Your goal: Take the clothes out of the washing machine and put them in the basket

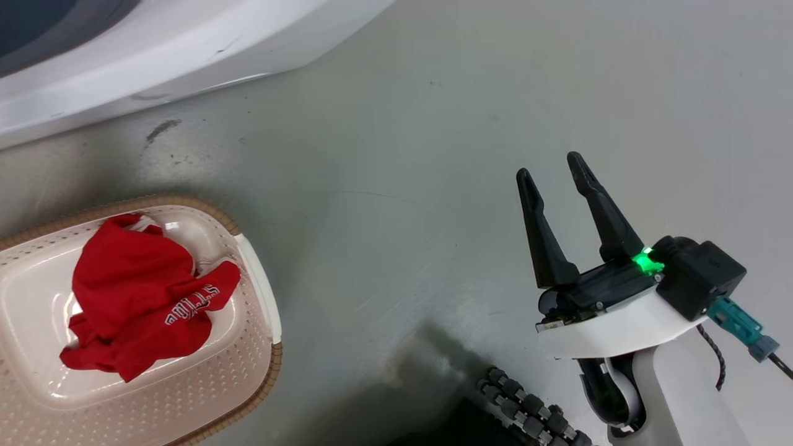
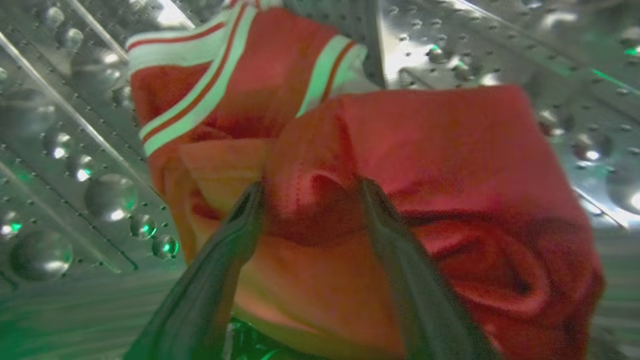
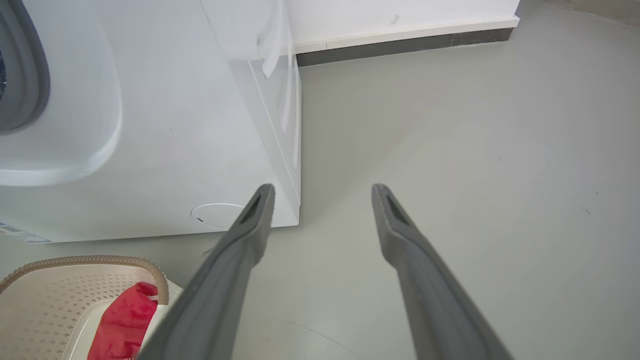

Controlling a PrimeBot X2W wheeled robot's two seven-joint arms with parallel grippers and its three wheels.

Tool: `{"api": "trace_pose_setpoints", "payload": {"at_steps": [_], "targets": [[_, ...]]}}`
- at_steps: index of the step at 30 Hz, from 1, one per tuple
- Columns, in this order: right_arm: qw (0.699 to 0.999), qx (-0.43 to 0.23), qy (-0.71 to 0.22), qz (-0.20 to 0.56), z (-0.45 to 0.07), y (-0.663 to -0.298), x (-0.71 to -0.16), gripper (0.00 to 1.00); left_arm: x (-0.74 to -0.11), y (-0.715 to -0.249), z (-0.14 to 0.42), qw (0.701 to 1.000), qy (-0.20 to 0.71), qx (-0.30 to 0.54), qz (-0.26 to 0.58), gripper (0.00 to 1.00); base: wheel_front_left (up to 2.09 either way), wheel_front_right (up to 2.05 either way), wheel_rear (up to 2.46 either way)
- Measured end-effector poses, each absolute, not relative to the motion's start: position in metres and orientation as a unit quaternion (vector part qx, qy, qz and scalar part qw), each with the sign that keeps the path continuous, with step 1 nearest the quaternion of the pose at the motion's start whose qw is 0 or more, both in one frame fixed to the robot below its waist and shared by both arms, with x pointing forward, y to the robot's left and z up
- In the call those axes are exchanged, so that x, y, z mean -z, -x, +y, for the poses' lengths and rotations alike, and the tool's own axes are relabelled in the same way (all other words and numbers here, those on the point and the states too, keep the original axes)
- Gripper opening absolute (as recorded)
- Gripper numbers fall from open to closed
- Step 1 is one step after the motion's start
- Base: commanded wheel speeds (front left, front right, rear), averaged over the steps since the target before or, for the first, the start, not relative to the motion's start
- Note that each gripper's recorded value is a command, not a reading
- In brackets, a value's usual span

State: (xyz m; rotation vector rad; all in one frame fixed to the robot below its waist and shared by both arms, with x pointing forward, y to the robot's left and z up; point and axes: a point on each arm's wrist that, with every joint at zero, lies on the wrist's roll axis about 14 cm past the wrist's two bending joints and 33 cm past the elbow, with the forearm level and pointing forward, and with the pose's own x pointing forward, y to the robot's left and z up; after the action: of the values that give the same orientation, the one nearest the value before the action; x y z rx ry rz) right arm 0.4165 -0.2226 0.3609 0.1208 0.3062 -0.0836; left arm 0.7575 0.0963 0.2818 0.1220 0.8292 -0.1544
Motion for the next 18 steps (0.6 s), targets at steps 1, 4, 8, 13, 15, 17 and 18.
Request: {"api": "trace_pose_setpoints", "payload": {"at_steps": [1, 4, 8, 13, 15, 17, 18], "targets": [[0.985, 0.044, -0.061, 0.155, -0.223, -0.415, -0.36, 1.0, -0.28, -0.757, 0.096, 0.908, -0.059, 0.074, 0.408, 1.0, 0.0, 0.0, 0.0], [0.984, 0.045, -0.061, 0.158, -0.223, -0.412, -0.359, 1.0, -0.276, -0.756, 0.095, 0.9, -0.062, 0.074, 0.425, 1.0, 0.0, 0.0, 0.0], [0.983, 0.048, -0.066, 0.162, -0.223, -0.408, -0.359, 1.0, -0.271, -0.751, 0.091, 0.889, -0.065, 0.075, 0.448, 1.0, 0.0, 0.0, 0.0], [0.983, 0.051, -0.069, 0.163, -0.223, -0.406, -0.359, 1.0, -0.271, -0.751, 0.087, 0.889, -0.064, 0.069, 0.448, 0.0, 0.0, 0.0, 0.0], [0.983, 0.052, -0.071, 0.162, -0.223, -0.406, -0.36, 1.0, -0.272, -0.752, 0.086, 0.894, -0.063, 0.064, 0.44, 0.0, 0.0, 0.0, 0.0], [0.983, 0.052, -0.071, 0.159, -0.224, -0.406, -0.363, 1.0, -0.277, -0.752, 0.086, 0.899, -0.065, 0.062, 0.428, 0.0, 0.0, 0.0, 0.0], [0.984, 0.052, -0.071, 0.157, -0.224, -0.406, -0.364, 1.0, -0.278, -0.752, 0.086, 0.901, -0.065, 0.06, 0.424, 0.0, 0.0, 0.0, 0.0]]}}
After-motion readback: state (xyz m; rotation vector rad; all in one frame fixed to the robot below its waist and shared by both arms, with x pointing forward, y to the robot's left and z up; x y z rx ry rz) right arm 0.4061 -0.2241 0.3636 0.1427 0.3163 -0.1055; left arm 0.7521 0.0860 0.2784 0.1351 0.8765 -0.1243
